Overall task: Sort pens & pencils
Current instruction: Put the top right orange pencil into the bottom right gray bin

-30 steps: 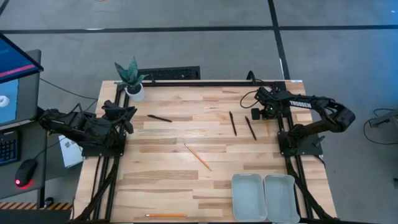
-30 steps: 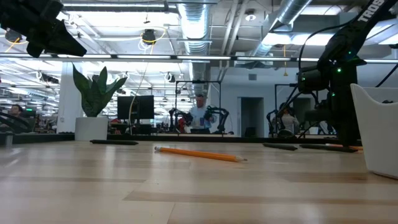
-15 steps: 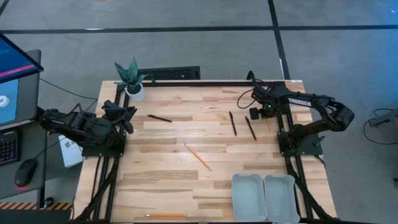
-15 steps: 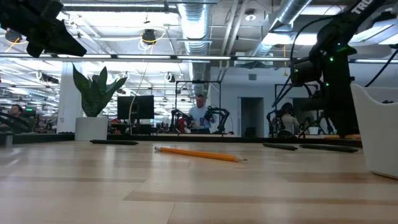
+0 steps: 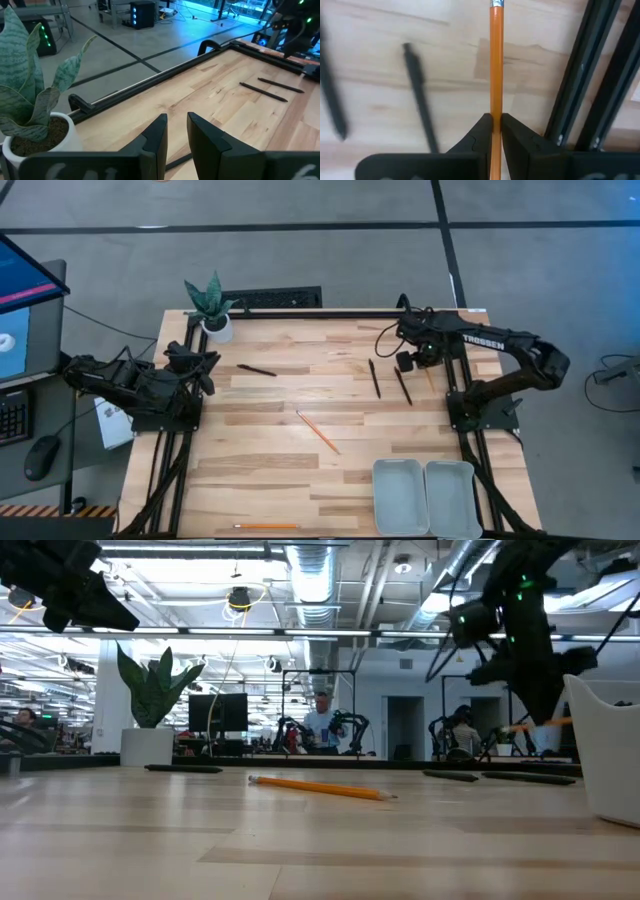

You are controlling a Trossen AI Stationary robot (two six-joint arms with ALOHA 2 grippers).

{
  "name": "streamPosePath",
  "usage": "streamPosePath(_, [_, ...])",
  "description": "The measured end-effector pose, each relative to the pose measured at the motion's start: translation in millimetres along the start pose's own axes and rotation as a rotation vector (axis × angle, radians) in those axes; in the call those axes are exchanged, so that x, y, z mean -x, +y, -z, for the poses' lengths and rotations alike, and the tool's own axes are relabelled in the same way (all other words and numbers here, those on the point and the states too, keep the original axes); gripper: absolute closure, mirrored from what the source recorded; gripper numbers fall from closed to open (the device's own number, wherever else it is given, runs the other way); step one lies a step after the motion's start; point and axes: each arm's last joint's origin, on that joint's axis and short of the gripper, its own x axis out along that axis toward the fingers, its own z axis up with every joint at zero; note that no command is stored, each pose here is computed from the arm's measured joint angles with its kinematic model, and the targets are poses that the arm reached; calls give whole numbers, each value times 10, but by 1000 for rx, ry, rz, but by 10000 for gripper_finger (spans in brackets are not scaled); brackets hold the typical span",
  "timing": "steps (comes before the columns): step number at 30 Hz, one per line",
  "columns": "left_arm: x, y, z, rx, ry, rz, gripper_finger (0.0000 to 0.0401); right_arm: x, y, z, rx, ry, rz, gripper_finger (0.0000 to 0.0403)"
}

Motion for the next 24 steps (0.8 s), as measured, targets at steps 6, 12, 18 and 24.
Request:
streamPosePath(6, [0, -1, 1, 0, 3, 5, 337, 371, 179, 133, 85, -26, -14, 344])
streamPosePath(12, [0, -2, 1, 0, 5, 7, 337, 753, 255, 322, 119, -72, -60, 344])
streamPosePath(18, [0, -6, 4, 0, 14, 21, 337, 1051, 119, 653, 81, -127, -168, 344])
streamPosePath(24, [0, -6, 4, 0, 14, 21, 337, 1216, -86, 1045, 3, -149, -296, 344])
